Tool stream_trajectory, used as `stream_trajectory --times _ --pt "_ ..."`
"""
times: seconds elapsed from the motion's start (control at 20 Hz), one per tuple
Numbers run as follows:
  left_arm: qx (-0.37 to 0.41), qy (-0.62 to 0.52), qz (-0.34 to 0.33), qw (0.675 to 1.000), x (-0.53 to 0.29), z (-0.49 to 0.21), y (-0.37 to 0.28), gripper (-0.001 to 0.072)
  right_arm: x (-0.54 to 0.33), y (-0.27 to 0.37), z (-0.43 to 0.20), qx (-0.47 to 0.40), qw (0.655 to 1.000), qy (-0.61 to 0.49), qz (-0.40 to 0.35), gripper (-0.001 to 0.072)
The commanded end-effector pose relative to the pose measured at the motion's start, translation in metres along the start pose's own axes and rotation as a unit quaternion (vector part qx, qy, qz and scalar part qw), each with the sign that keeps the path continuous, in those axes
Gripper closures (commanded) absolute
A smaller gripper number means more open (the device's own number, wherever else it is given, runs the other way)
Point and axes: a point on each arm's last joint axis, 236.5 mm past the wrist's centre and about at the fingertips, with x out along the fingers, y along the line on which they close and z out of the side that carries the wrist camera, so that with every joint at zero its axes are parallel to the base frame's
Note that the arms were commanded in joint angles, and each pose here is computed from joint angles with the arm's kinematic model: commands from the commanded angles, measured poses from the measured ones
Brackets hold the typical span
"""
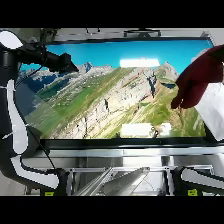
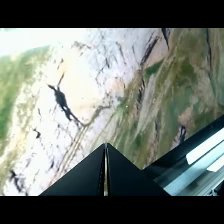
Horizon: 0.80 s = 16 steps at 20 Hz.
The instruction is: Fold the shirts.
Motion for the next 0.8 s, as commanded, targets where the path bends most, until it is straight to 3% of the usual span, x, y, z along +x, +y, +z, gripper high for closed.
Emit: stream_trajectory --times 0.0,0.25,0.4,0.5,0.6,0.75 --pt "0.008 0.006 -0.006 1.0 0.008 -0.002 -0.013 0.0681 -0.007 -0.062 0.032 0.049 0.996 -0.061 -0.039 0.0686" --pt "0.01 -0.003 -0.006 1.0 0.009 0.002 -0.015 0.0681 -0.024 -0.086 0.117 0.059 0.973 -0.221 -0.037 0.0688" --pt "0.01 -0.003 -0.006 1.0 0.009 0.002 -0.014 0.0681 -0.061 -0.095 0.129 0.056 0.964 -0.254 -0.056 0.0688" --pt "0.01 -0.002 -0.006 1.0 0.009 0.002 -0.015 0.0681 -0.064 -0.121 0.095 0.102 0.972 -0.196 -0.074 0.0688" --pt "0.01 -0.001 -0.006 1.0 0.009 0.002 -0.015 0.0681 -0.067 -0.16 0.035 0.152 0.974 -0.094 -0.138 0.0689" --pt "0.01 0.0 -0.007 1.0 0.009 0.001 -0.015 0.0681 -0.111 -0.208 -0.027 0.242 0.934 -0.058 -0.256 0.0689"
